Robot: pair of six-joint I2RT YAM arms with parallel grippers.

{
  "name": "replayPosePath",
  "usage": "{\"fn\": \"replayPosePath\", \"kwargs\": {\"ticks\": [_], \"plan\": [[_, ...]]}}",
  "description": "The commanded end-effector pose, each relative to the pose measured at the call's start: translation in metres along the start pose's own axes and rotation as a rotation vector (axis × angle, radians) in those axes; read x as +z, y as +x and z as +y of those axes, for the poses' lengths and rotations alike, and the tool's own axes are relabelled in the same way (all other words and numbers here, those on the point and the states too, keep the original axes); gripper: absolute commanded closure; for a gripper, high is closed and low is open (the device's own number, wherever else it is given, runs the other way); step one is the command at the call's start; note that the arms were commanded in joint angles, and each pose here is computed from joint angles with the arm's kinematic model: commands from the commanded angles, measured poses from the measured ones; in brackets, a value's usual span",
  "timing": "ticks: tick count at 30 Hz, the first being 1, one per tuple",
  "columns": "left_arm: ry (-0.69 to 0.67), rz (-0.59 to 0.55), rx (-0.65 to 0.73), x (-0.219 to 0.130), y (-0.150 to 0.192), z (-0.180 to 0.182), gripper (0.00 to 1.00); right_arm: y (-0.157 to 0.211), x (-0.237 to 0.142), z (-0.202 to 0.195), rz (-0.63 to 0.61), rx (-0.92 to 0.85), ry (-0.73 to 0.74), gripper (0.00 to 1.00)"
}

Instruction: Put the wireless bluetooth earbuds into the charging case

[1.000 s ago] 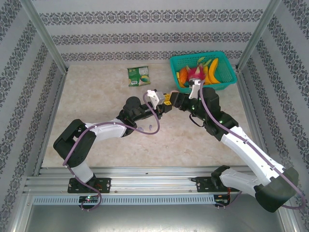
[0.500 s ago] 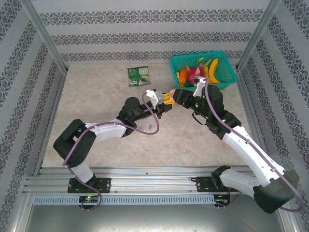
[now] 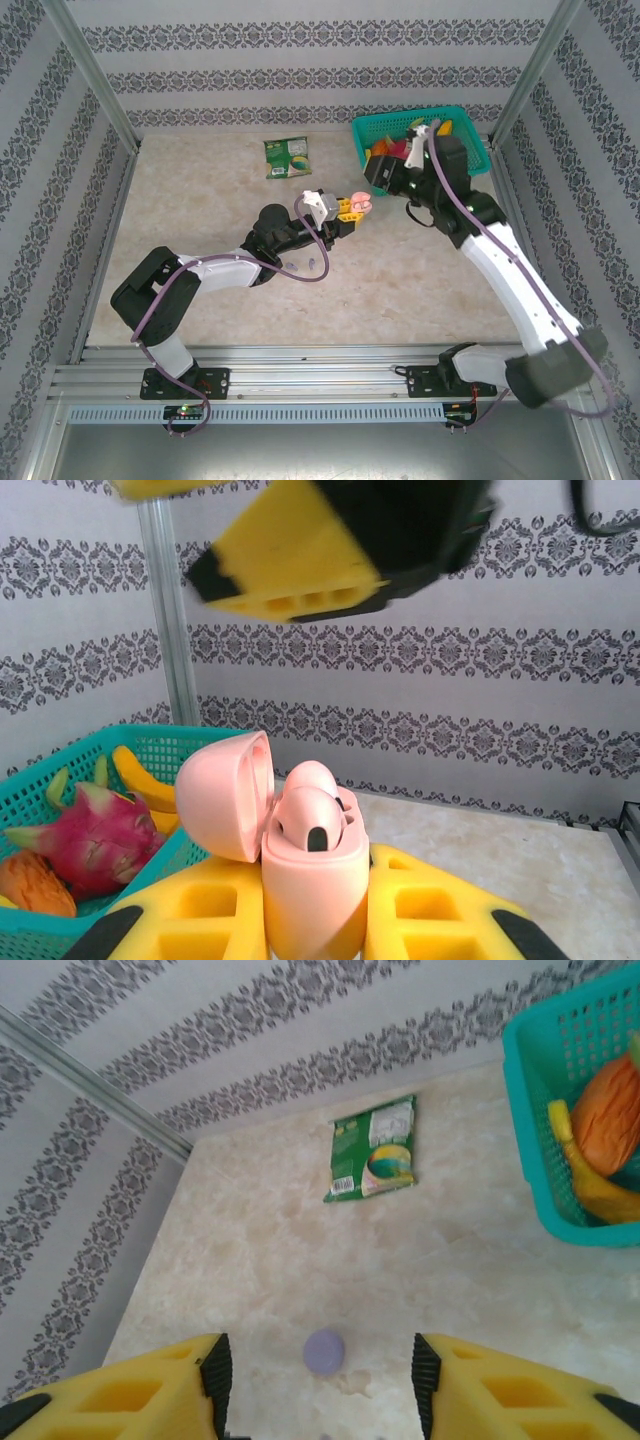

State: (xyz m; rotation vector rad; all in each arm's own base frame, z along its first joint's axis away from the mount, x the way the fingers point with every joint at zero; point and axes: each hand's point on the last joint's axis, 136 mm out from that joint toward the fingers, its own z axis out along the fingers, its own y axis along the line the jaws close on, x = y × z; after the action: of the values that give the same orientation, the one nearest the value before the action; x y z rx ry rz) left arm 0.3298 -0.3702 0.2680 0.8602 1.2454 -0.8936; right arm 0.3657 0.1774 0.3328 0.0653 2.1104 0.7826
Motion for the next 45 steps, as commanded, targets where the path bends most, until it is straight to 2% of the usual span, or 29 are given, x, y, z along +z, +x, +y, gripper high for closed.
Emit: {"fn": "replayPosePath", "kwargs": {"ticks": [1, 6, 10, 18, 27, 32, 36, 39, 42, 45], "plan": [[0.052, 0.004, 0.016, 0.001, 0.004, -0.013, 1.0, 0.023, 0.022, -0.009, 0.172, -0.03, 0.027, 0.51], [0.054, 0.016, 0.01, 0.002, 0.006, -0.012, 1.0, 0.041, 0.05, -0.017, 0.3, -0.045, 0.036, 0.63], [0.04, 0.031, 0.002, 0.004, 0.007, -0.007, 1.0, 0.057, 0.045, -0.018, 0.335, -0.058, 0.04, 0.68], [0.012, 0.023, -0.044, 0.006, 0.01, 0.007, 1.0, 0.08, 0.017, -0.03, 0.318, -0.052, 0.071, 0.69], [-0.03, 0.037, -0.12, 0.009, 0.023, 0.02, 1.0, 0.076, 0.01, -0.052, 0.253, 0.025, 0.13, 0.66], [-0.073, 0.137, -0.278, 0.02, 0.056, 0.038, 1.0, 0.077, 0.004, -0.083, 0.214, 0.108, 0.215, 0.62], [-0.108, 0.247, -0.455, 0.032, 0.089, 0.047, 1.0, 0.095, 0.002, -0.104, 0.221, 0.153, 0.257, 0.6], [-0.189, 0.41, -0.662, 0.042, 0.122, 0.058, 1.0, 0.112, 0.002, -0.114, 0.247, 0.174, 0.273, 0.6], [-0.209, 0.572, -0.811, 0.053, 0.154, 0.059, 1.0, 0.126, 0.005, -0.122, 0.264, 0.198, 0.279, 0.59], [-0.22, 0.625, -0.919, 0.062, 0.177, 0.059, 1.0, 0.134, 0.005, -0.126, 0.268, 0.213, 0.284, 0.58]]}}
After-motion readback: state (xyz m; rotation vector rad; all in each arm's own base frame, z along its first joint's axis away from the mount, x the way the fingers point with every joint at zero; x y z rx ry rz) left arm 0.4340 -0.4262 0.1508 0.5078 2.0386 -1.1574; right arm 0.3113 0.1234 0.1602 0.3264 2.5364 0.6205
